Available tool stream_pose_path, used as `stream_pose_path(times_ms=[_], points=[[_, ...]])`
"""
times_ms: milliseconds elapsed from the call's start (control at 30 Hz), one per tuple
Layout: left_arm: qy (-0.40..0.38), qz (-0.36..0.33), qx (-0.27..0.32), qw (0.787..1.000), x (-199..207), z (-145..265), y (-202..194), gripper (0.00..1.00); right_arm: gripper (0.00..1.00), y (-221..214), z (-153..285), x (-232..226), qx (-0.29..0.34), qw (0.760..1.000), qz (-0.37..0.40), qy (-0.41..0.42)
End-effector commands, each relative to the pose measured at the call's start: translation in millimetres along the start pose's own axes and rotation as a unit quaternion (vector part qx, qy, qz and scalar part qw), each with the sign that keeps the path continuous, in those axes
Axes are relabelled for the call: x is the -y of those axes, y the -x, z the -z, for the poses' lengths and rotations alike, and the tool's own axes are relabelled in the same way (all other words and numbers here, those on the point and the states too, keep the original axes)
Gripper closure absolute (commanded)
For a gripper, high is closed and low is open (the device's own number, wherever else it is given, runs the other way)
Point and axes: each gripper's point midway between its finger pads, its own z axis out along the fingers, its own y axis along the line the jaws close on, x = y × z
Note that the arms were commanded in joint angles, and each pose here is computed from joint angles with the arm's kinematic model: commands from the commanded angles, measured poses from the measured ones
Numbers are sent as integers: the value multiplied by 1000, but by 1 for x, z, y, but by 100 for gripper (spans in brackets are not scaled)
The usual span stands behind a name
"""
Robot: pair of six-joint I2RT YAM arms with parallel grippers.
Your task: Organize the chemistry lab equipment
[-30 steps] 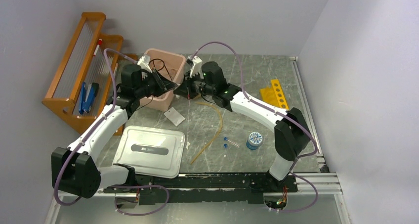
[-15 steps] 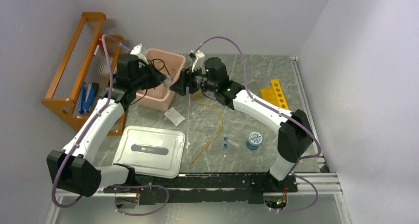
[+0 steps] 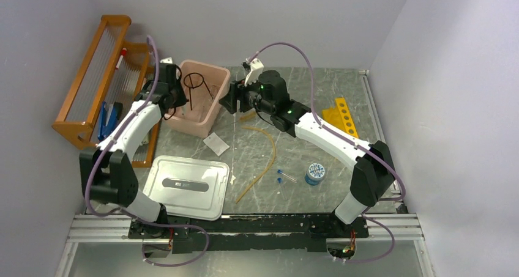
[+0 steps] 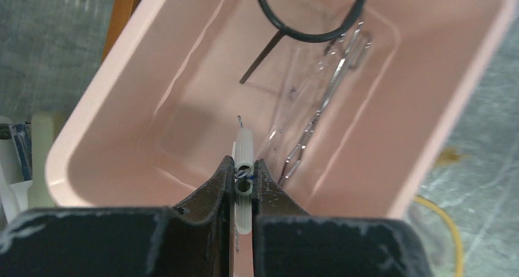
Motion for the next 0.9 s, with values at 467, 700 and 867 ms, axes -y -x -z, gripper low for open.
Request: stream_pose_path(times_ms=[467, 700, 867], points=[[165, -62, -22, 984, -57, -74, -19, 95, 36, -29, 33, 79, -25, 980, -24, -196], [173, -55, -23, 983, -62, -78, -26, 80, 36, -44, 52, 90, -27, 973, -51, -225], [183, -50, -12, 982, -66, -71, -21, 69, 36, -51, 59, 94, -41, 970, -52, -234]])
